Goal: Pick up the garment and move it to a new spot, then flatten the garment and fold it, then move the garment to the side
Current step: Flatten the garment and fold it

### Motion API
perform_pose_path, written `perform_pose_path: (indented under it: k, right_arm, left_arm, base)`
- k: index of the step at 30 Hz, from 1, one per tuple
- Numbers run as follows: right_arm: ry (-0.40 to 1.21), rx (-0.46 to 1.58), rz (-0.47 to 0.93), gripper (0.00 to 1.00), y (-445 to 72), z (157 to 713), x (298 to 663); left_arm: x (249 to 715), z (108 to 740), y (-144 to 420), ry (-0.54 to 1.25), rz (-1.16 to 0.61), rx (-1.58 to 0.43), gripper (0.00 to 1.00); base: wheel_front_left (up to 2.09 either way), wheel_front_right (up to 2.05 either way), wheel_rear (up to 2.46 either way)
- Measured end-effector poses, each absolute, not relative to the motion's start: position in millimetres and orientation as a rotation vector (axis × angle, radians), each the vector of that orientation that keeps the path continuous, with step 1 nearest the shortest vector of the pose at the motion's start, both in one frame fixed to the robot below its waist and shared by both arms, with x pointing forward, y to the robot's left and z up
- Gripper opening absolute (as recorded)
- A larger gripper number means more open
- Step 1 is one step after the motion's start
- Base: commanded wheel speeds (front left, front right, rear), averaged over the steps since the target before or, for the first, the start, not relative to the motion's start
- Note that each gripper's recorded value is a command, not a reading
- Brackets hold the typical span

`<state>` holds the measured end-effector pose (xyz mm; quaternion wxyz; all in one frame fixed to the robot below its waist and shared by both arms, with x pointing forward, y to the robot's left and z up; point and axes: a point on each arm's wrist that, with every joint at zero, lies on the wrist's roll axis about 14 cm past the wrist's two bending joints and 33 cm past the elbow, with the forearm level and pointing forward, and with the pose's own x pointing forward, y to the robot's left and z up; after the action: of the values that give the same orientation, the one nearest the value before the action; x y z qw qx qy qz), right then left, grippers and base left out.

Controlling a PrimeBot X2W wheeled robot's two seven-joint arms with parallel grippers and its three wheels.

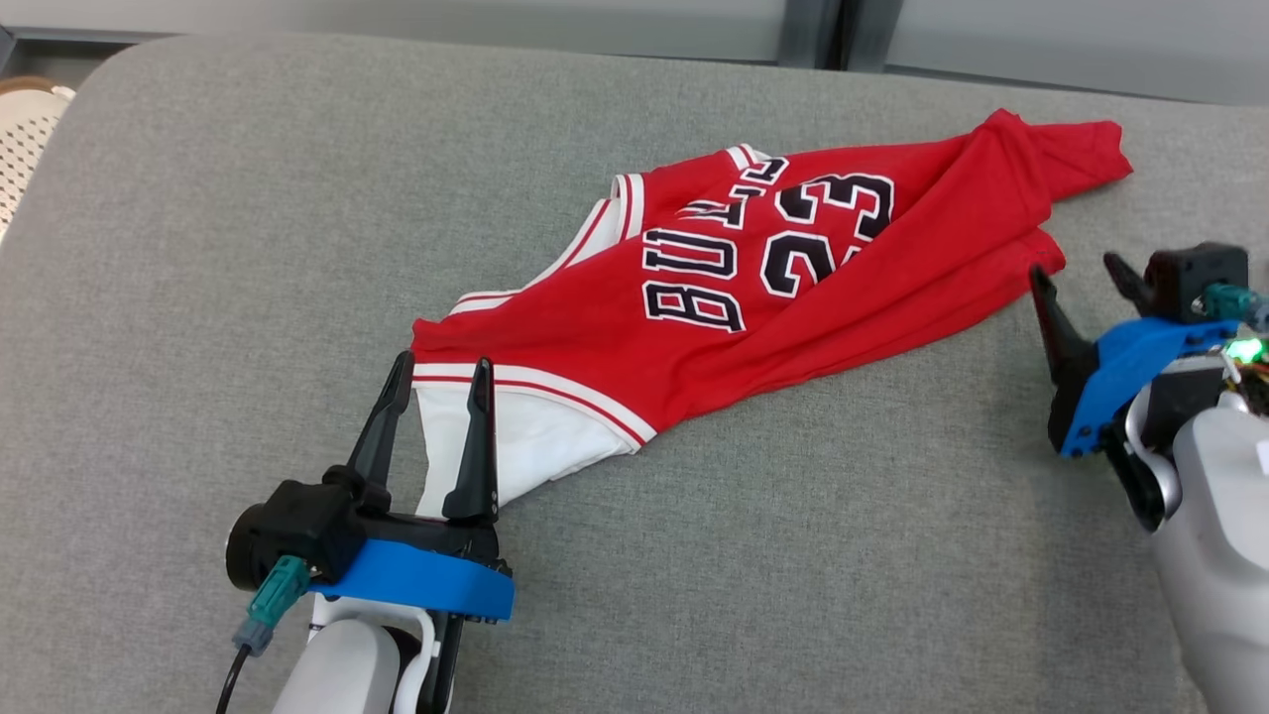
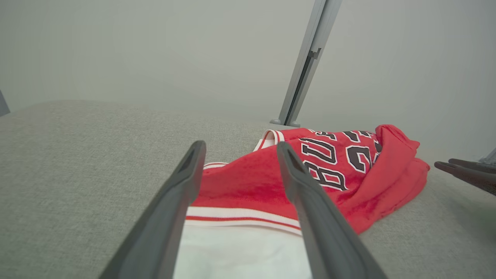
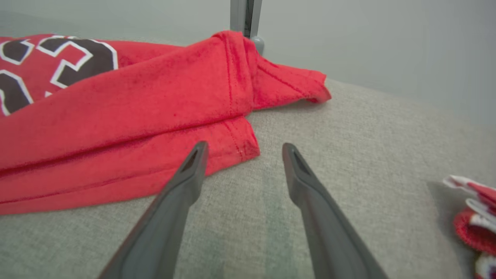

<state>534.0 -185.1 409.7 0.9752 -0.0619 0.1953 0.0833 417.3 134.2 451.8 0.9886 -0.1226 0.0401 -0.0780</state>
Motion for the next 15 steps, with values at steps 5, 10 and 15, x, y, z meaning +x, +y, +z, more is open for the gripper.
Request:
perform_pose_path:
  k: [5, 10, 15]
  right_arm:
    - [0.443, -0.081, 0.165, 1.00, -182.6, 390.0, 528.6]
    - [0.433, -0.058, 0.164, 1.00, -176.8, 388.8, 538.4]
    - [0.462, -0.019, 0.147, 1.00, -174.0, 382.1, 545.2]
  left_arm:
    - [418.5, 443.0, 134.0, 0.104, -0.160, -0.247, 1.00]
    - [418.2, 439.4, 138.8, 0.113, -0.146, -0.241, 1.00]
    - [416.7, 436.0, 143.5, 0.122, -0.132, -0.236, 1.00]
  base:
    - [0.00, 0.00, 0.00]
    - [0.00, 0.00, 0.00]
    - [0.00, 0.00, 0.00]
